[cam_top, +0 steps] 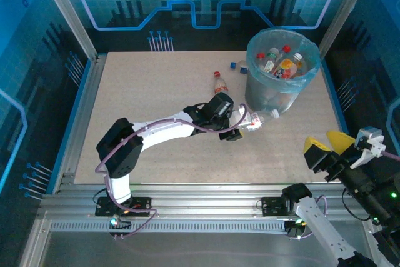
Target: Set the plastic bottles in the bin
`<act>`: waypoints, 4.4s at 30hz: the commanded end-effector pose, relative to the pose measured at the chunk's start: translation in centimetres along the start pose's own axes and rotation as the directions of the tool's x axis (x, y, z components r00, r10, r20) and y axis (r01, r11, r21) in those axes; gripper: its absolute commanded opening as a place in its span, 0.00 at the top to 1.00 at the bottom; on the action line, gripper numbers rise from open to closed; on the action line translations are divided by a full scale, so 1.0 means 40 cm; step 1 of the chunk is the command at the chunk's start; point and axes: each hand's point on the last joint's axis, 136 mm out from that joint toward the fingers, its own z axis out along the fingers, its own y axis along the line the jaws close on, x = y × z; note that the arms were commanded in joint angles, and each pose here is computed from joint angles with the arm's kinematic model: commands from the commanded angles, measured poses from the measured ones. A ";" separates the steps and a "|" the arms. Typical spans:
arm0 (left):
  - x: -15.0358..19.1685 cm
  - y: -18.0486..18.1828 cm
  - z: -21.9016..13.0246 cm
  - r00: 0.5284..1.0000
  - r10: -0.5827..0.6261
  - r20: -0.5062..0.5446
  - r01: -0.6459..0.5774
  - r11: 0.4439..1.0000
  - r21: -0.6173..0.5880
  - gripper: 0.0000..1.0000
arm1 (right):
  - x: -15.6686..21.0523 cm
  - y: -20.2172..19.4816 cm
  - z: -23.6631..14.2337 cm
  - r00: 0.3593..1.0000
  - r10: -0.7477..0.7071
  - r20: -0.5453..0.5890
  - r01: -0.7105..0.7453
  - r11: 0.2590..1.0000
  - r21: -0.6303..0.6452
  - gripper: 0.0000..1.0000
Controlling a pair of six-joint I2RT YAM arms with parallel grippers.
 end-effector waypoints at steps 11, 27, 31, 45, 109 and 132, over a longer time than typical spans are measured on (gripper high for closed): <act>-0.004 -0.025 -0.023 0.993 -0.116 0.023 0.116 0.993 0.031 0.54 | 0.028 0.102 -0.004 0.993 -0.024 0.118 0.038 0.992 -0.117 0.25; -0.013 -0.021 -0.023 0.991 -0.132 0.022 0.132 0.991 0.027 0.54 | 0.020 0.115 -0.007 0.991 -0.033 0.132 0.052 0.988 -0.142 0.25; -0.019 -0.029 -0.041 0.991 -0.129 0.041 0.128 0.991 0.034 0.54 | 0.003 0.118 0.000 0.990 -0.029 0.136 0.048 0.988 -0.144 0.24; -0.024 -0.059 -0.186 0.980 -0.141 0.144 0.142 0.990 0.001 0.54 | -0.099 0.134 0.048 0.991 0.052 0.127 -0.030 0.985 -0.168 0.25; -0.281 -0.062 -0.587 0.733 -0.140 0.665 0.205 0.979 -0.020 0.56 | -0.093 0.193 0.552 0.948 0.113 -0.298 -0.175 0.967 -0.187 0.24; -0.302 -0.036 -0.561 0.732 -0.145 0.666 0.222 0.975 -0.032 0.53 | -0.050 0.255 0.598 0.945 0.059 -0.323 -0.140 0.962 -0.235 0.68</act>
